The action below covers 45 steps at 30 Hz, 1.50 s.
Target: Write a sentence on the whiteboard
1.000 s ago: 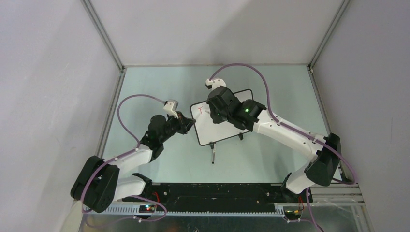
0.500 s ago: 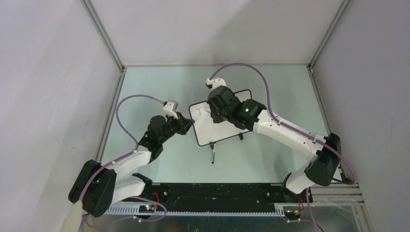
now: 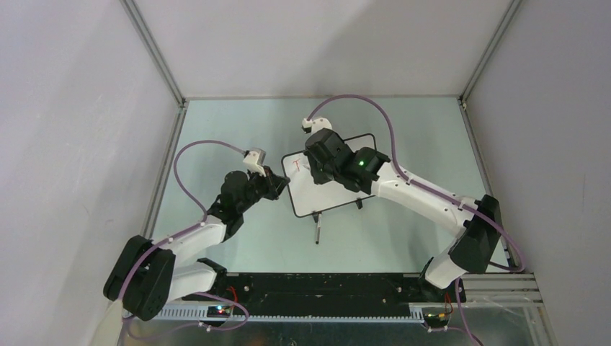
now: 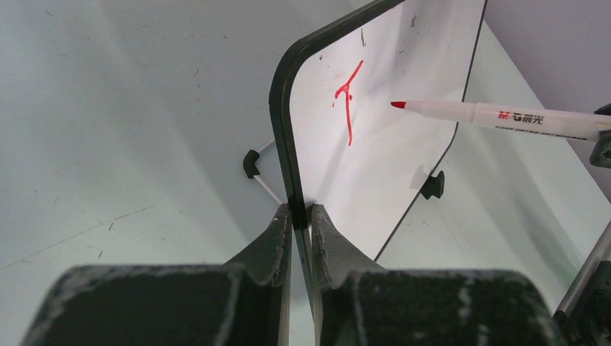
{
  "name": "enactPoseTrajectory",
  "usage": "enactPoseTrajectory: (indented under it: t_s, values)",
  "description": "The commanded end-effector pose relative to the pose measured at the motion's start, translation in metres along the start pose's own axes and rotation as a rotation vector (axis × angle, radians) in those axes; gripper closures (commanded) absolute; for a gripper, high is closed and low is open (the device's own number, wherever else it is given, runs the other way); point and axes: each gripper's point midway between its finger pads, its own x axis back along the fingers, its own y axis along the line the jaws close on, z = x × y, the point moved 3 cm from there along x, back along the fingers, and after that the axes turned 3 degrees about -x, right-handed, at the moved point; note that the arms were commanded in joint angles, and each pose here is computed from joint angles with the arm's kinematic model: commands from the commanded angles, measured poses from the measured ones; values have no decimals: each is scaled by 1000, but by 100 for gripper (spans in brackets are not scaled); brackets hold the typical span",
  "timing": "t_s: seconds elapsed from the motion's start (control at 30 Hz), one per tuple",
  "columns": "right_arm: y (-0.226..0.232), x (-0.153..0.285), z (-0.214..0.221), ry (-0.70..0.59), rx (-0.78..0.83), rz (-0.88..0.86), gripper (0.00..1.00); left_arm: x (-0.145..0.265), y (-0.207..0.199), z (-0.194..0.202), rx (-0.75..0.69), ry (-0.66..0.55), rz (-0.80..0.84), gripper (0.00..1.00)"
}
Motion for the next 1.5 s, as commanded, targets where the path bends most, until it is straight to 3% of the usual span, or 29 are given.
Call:
enactPoseTrajectory:
  t_s: [0.0, 1.47]
  values:
    - [7, 3, -18, -51, -1, -12, 100, -3, 2, -13, -46, -37, -22, 90]
    - [-4, -14, -18, -47, -6, 69, 100, 0, -1, -16, -55, -59, -11, 90]
